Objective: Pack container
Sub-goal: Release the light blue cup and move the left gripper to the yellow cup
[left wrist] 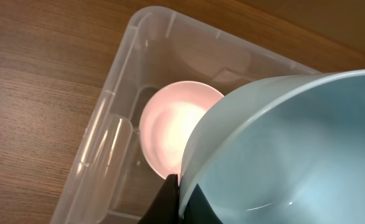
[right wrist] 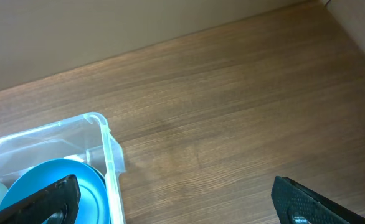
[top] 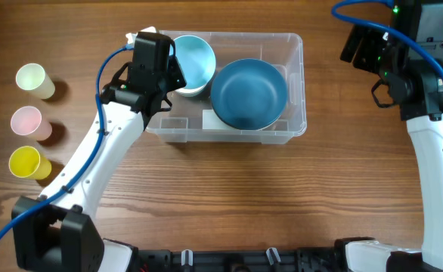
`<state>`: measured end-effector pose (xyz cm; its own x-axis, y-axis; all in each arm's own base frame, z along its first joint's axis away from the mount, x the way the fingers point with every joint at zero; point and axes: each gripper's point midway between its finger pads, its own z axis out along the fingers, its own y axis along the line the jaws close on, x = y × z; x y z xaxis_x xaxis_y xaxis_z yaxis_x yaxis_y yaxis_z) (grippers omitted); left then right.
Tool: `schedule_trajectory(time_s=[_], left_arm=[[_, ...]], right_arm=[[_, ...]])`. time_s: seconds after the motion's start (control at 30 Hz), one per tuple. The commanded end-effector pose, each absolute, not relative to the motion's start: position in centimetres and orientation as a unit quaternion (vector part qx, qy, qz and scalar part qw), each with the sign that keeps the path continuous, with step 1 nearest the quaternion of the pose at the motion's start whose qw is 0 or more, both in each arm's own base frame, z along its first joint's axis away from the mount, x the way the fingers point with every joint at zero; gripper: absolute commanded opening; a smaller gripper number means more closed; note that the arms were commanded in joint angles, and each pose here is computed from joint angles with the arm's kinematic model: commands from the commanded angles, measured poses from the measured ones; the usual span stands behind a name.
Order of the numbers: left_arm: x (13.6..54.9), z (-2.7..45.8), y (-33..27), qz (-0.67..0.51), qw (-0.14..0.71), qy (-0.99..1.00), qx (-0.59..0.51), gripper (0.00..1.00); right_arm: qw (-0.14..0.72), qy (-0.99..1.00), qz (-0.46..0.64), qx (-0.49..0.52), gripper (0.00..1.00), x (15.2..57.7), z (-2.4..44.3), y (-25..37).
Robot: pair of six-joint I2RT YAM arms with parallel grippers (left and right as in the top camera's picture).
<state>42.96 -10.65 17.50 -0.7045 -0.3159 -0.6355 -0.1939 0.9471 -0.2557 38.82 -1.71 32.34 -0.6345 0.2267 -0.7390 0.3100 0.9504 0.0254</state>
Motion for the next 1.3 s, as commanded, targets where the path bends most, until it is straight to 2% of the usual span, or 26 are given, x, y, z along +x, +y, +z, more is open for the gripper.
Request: schedule_trajectory(time_s=[0.0, 0.33, 0.37, 0.4, 0.5, 0.73, 0.83, 0.93, 1.0, 1.13, 1.27], left_arm=[[43.8, 16.9, -10.3, -0.059, 0.362, 0.921, -0.133, 0.06], [45.1, 14.4, -10.6, -0.053, 0.353, 0.925, -0.133, 0.09], [45.3, 14.5, -10.7, -0.055, 0.357, 0.923, -0.133, 0.13], [45.4, 14.6, -10.7, -0.056, 0.359, 0.922, -0.134, 0.27], [45.4, 14.6, -10.7, -0.056, 0.36, 0.922, -0.134, 0.48], [44.7, 17.0, -9.6, -0.032, 0.362, 0.921, -0.142, 0.5], [42.0, 19.0, -6.7, 0.036, 0.347, 0.923, -0.159, 0.49], [38.0, 20.2, -3.9, 0.085, 0.312, 0.932, -0.166, 0.52], [35.6, 20.8, -2.5, 0.093, 0.292, 0.933, -0.188, 0.56], [29.6, 21.8, 0.2, 0.088, 0.237, 0.927, -0.279, 0.56], [26.1, 23.3, 2.3, 0.097, 0.229, 0.92, -0.302, 0.56]], right_arm=[[0.403, 0.9, -0.057, 0.153, 1.0, 39.2, 32.5, -2.0], [0.403, 0.9, -0.057, 0.153, 1.0, 39.2, 32.5, -2.0], [0.403, 0.9, -0.057, 0.153, 1.0, 39.2, 32.5, -2.0], [0.403, 0.9, -0.057, 0.153, 1.0, 39.2, 32.5, -2.0], [0.403, 0.9, -0.057, 0.153, 1.0, 39.2, 32.5, -2.0], [0.403, 0.9, -0.057, 0.153, 1.0, 39.2, 32.5, -2.0], [0.403, 0.9, -0.057, 0.154, 1.0, 39.2, 32.5, -2.0], [0.403, 0.9, -0.057, 0.153, 1.0, 39.2, 32.5, -2.0], [0.403, 0.9, -0.057, 0.153, 1.0, 39.2, 32.5, -2.0], [0.403, 0.9, -0.057, 0.153, 1.0, 39.2, 32.5, -2.0], [0.403, 0.9, -0.057, 0.153, 1.0, 39.2, 32.5, -2.0]])
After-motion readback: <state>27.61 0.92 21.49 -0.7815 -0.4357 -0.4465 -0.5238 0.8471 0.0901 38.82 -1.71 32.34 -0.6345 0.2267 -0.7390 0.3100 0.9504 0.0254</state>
